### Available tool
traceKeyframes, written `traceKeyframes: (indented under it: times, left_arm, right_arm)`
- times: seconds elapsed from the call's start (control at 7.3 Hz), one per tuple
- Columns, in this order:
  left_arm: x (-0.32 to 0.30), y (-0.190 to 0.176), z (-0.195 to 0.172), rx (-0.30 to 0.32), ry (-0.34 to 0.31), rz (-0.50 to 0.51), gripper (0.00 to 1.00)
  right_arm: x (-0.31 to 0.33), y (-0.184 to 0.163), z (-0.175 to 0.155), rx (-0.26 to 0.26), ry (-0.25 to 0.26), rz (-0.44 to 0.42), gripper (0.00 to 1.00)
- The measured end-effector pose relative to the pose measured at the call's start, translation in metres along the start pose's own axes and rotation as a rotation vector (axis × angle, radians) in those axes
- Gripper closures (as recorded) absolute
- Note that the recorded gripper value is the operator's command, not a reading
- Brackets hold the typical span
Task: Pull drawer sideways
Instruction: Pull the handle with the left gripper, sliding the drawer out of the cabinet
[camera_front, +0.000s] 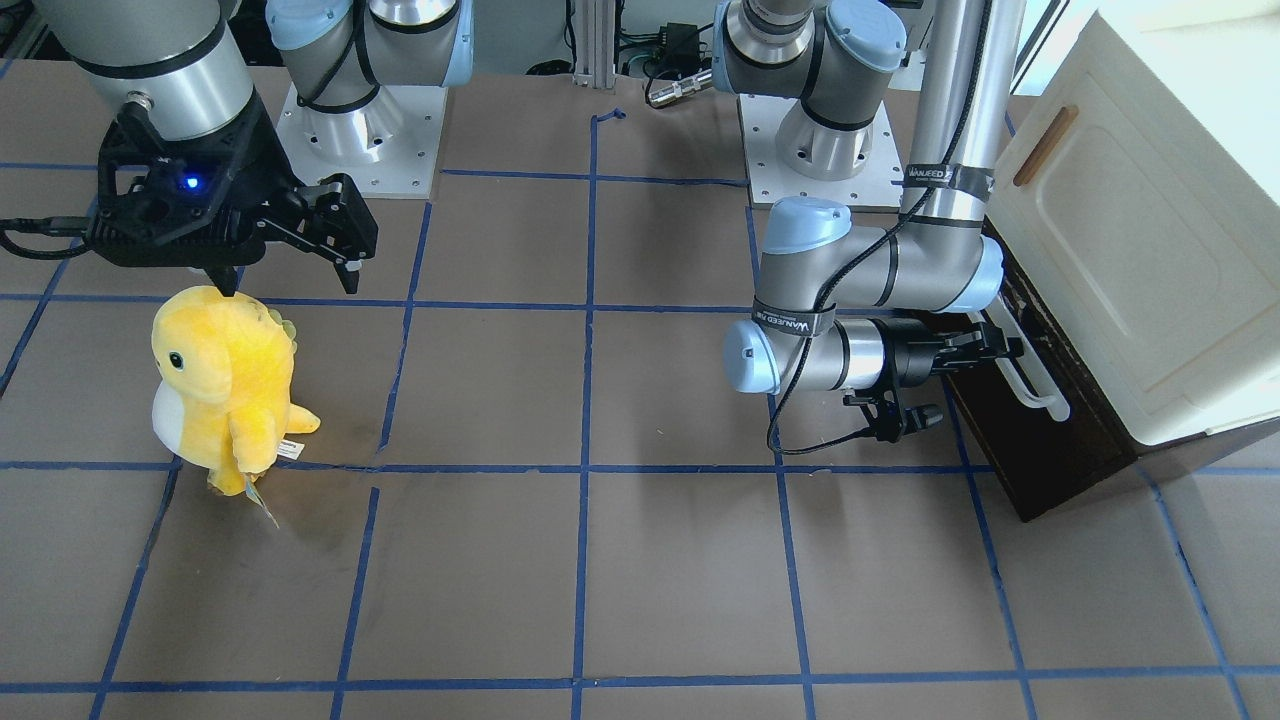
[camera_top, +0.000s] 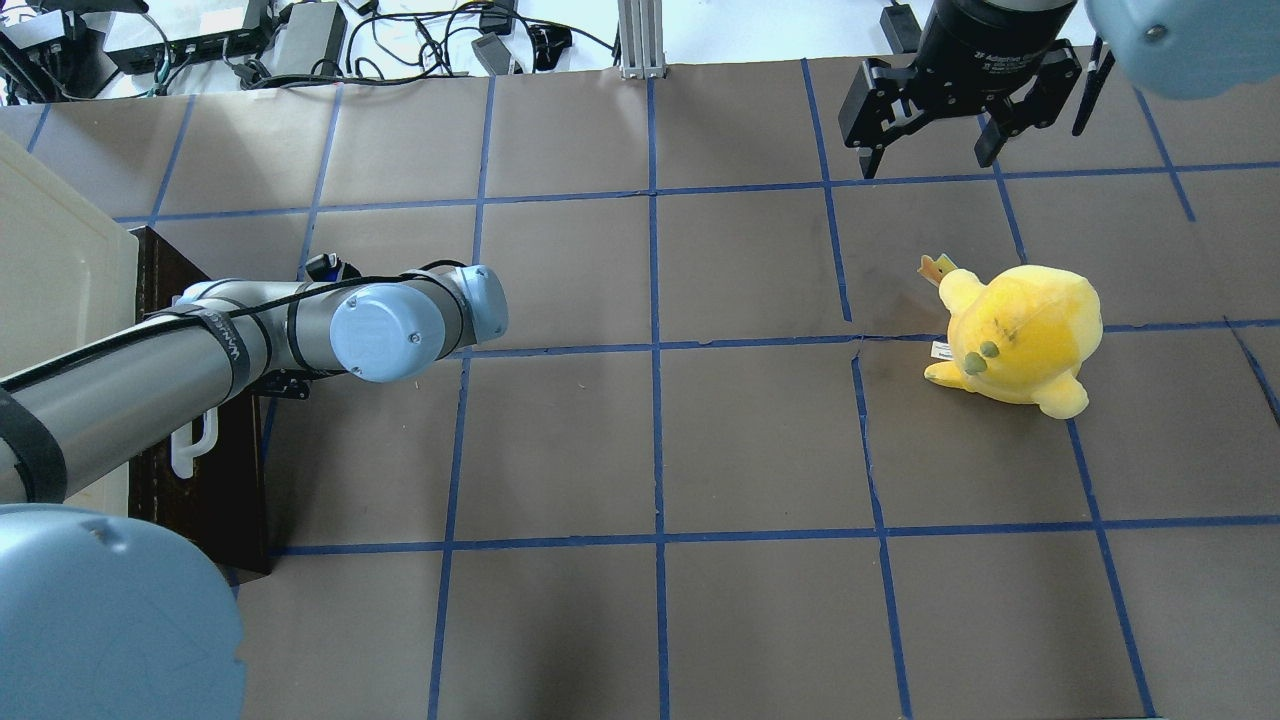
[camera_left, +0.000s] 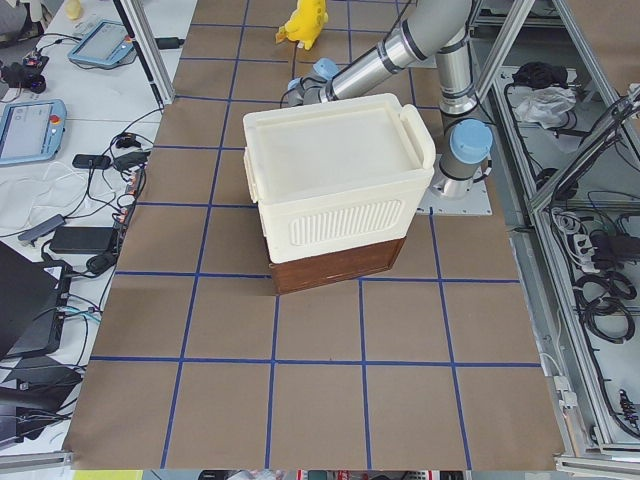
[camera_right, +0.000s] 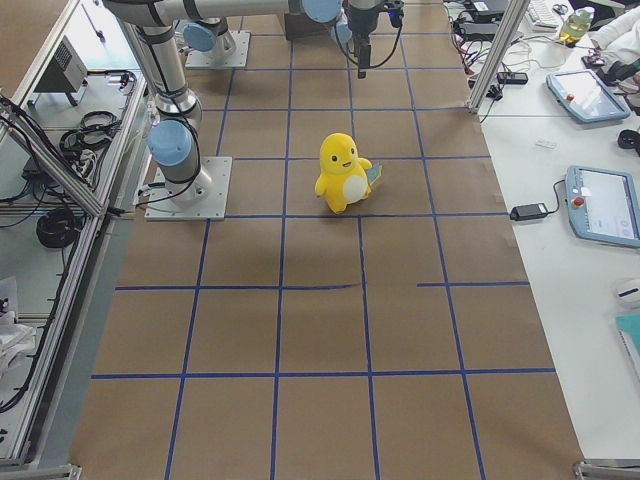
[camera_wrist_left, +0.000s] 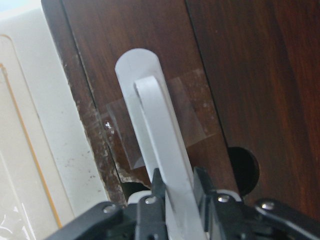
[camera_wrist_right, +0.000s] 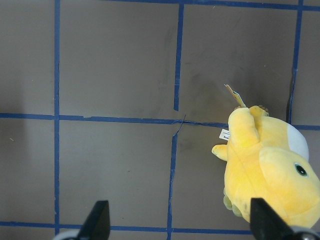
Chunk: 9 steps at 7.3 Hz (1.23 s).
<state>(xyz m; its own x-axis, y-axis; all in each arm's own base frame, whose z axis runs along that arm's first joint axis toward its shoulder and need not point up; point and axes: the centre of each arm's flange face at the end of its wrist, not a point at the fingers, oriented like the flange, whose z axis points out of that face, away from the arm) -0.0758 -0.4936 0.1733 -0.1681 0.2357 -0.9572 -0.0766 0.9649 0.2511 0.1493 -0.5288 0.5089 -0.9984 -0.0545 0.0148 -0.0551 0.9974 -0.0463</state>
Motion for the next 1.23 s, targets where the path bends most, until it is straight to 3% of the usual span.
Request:
traceKeyframes:
  times: [1.23]
  left_arm:
    - [-0.002,0.0,-0.043,0.081,-0.014,-0.01,0.76]
  right_arm:
    - [0.0,0.0,0.0,0.0,0.0,0.0,0.0]
